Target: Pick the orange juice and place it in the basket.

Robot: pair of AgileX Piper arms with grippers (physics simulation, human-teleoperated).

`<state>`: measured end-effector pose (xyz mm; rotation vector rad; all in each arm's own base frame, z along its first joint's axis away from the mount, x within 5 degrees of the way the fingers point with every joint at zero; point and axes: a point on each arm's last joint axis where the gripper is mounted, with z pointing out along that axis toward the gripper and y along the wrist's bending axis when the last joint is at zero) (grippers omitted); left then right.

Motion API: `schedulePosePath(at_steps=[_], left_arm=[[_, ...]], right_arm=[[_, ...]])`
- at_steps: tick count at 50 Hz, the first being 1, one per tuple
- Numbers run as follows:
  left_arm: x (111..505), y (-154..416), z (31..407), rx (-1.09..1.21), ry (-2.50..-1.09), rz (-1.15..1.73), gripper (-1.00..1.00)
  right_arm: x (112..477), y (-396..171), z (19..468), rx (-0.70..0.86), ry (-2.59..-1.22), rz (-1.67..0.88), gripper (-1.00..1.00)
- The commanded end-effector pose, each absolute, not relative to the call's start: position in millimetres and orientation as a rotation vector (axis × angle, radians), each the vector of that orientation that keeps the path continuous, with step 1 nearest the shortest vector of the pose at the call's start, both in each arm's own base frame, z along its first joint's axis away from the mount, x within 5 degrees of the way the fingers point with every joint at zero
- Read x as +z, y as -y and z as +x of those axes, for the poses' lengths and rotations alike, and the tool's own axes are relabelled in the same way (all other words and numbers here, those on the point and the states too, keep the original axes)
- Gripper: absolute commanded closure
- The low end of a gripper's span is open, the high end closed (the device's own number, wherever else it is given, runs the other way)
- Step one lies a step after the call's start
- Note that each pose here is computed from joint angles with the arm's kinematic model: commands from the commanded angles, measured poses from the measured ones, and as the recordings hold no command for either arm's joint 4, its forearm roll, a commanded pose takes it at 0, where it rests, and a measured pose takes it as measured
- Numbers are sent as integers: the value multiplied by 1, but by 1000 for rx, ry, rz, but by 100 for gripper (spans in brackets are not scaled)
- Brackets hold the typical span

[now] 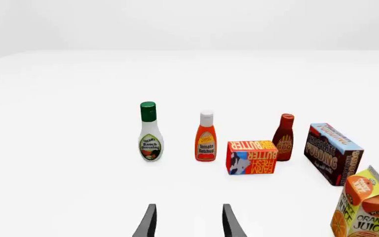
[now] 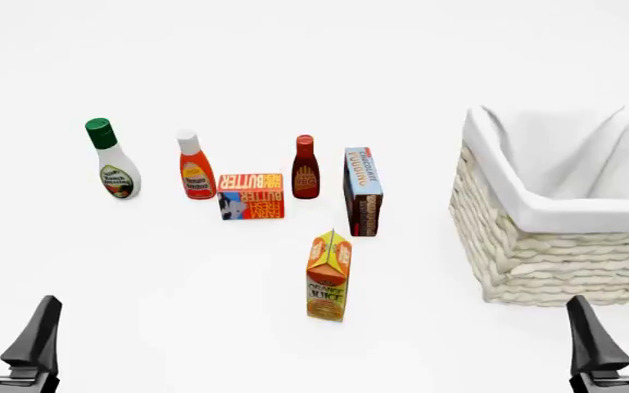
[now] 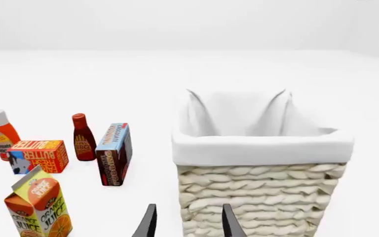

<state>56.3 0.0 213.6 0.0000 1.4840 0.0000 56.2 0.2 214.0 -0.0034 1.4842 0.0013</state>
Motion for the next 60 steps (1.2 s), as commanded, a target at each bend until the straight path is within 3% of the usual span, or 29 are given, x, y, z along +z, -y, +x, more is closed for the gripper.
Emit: schedulePosePath(at_steps=[1,15,39,60], left_arm=[[214,0,56,0,-1486,0,-100],[214,0,57,0,-1486,0,-100],[214,0,58,0,-1486,0,-100],[214,0,57,-1,-1485,1,-100]], right_arm=[[216,-1,57,10,-1488,-9,-100],[213,-3,66,23,-1526,-48,-100],[216,-17,89,190,-1592,-102,-100],[246,-38,114,294,-1629,-211,-100]])
